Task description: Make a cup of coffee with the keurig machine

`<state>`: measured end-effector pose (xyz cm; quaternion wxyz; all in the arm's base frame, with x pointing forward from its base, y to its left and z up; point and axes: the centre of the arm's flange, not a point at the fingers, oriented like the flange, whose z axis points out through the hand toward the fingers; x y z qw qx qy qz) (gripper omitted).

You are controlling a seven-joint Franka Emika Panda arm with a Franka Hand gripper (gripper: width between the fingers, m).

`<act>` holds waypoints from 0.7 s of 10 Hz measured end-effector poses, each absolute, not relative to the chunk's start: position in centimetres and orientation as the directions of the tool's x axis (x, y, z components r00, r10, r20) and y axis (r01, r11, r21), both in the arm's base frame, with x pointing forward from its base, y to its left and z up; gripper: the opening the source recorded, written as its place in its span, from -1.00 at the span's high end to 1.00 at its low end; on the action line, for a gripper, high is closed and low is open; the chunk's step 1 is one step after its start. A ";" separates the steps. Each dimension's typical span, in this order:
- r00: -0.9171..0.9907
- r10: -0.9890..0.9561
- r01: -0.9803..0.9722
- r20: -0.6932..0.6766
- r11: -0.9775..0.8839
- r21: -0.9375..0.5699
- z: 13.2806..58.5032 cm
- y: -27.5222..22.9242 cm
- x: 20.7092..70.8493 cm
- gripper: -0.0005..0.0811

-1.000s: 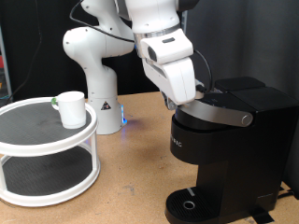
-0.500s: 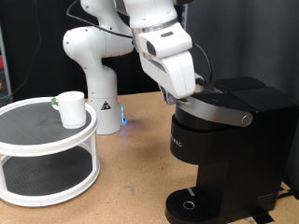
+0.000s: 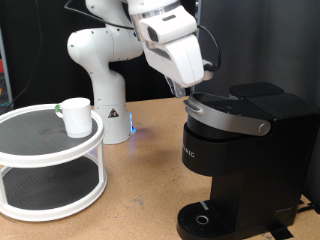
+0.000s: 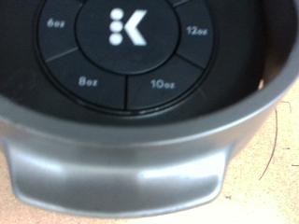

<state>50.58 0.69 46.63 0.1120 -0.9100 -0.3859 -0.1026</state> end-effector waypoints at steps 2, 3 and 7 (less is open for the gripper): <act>0.717 0.646 0.689 0.263 -0.715 -0.121 47.0 1.5 50.8 0.97; 0.735 0.634 0.670 0.241 -0.734 -0.112 46.8 2.2 50.9 0.97; 0.748 0.633 0.657 0.202 -0.750 -0.082 45.4 4.1 51.7 0.97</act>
